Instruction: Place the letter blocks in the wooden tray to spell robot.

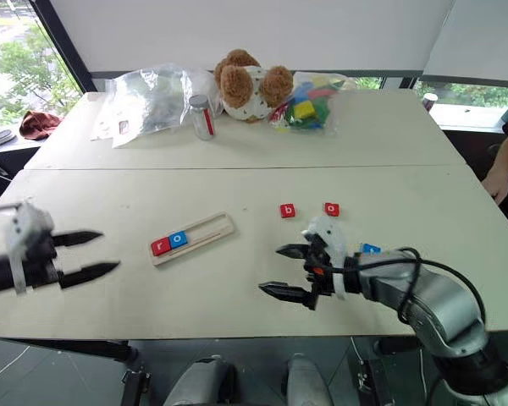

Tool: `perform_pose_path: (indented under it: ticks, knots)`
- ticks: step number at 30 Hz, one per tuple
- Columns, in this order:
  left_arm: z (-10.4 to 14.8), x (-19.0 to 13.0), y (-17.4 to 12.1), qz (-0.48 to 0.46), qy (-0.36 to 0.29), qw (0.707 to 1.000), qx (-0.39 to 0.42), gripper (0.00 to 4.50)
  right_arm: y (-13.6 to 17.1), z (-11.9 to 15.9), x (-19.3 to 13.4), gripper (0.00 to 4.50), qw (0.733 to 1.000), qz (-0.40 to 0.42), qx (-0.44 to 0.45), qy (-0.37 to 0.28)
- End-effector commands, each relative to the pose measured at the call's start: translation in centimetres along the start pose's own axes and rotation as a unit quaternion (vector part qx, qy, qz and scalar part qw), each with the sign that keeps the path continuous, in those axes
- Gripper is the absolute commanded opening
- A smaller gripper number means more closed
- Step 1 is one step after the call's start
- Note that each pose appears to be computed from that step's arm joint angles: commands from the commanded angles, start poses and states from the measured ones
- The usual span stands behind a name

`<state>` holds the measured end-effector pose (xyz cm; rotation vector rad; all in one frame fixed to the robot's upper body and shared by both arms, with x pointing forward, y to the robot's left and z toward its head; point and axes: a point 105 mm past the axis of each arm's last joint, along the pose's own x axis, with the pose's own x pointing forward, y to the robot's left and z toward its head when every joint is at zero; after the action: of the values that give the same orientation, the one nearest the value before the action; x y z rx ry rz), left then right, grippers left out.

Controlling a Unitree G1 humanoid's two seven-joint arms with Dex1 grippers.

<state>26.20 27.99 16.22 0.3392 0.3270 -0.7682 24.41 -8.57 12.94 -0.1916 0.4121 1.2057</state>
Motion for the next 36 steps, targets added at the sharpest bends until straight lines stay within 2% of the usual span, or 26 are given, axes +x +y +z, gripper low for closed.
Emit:
perform_pose_path:
  ticks: [1, 6, 11, 22, 35, 36]
  knots:
    - [-0.9, 1.9, 0.6, -0.034, 0.007, 0.998, 0.052, 4.50, 0.2, 0.0, 1.8, 4.47, 0.999, 0.008, -0.022, 0.022]
    - [-1.5, 5.1, 0.0, -0.089, -0.007, 0.992, 0.085, 4.50, 0.3, 0.4, 3.3, 4.47, 0.999, 0.011, -0.034, 0.017]
    - [-2.2, 6.8, -0.1, -0.111, -0.015, 0.990, 0.081, 4.50, 0.0, 0.1, 3.6, 4.47, 0.999, -0.003, -0.037, 0.018]
    - [-3.6, 8.3, -2.1, -0.144, -0.019, 0.988, 0.056, 4.50, -0.2, -0.6, 3.1, 4.47, 0.999, -0.028, -0.029, 0.023]
    - [-5.6, 9.0, -2.1, -0.122, 0.003, 0.991, 0.051, 4.50, 0.1, -1.1, 2.9, 4.47, 0.999, -0.037, -0.023, 0.027]
    - [-5.7, 9.1, -2.2, -0.123, 0.004, 0.991, 0.051, 4.24, 0.0, -1.1, 2.9, 4.50, 0.999, -0.039, -0.022, 0.027]
